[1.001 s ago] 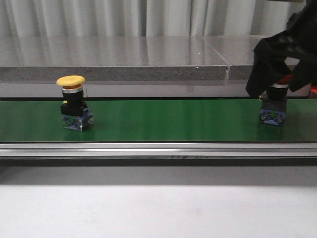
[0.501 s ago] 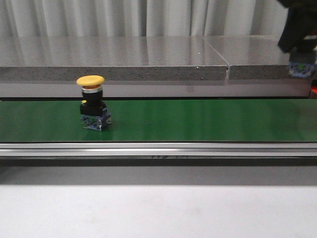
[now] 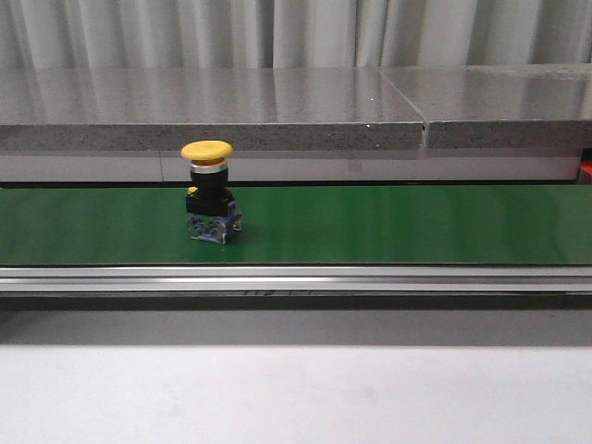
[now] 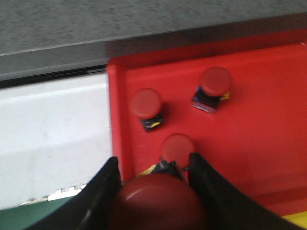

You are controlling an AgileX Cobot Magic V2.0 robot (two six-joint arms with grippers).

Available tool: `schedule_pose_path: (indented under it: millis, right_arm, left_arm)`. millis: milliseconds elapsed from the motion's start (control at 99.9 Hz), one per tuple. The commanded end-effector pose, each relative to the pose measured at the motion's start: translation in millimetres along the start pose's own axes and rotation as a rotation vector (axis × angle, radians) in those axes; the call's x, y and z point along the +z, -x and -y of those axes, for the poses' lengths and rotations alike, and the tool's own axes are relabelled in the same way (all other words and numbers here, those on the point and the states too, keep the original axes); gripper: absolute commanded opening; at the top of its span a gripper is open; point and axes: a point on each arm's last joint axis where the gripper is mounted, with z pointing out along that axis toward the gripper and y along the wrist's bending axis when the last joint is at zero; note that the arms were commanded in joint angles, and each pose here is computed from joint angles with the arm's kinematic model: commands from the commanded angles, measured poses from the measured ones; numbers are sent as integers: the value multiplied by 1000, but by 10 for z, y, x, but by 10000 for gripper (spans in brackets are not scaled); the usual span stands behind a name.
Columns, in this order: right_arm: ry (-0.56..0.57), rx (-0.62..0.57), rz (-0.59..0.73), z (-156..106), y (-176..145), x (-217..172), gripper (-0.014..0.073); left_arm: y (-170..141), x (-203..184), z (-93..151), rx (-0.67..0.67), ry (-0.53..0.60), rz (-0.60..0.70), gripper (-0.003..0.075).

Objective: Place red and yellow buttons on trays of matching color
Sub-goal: 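Move the right gripper back over the belt and grasp the yellow button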

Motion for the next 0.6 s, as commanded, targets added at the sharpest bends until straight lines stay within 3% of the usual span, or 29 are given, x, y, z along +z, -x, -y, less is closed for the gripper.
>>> schedule_pose_path:
  millis: [0,230,591]
  right_arm:
    - [-70,49,138,212,162,-99,84]
    - [-138,124,96,635,9,384,84]
    - [-143,149,33,827,-96,958,84]
  left_arm:
    - [145,-31,10,-8,-6,92,-19]
    - [145,-31,10,-8,-6,92,-19]
    - [145,-31,10,-8,-6,92,-19]
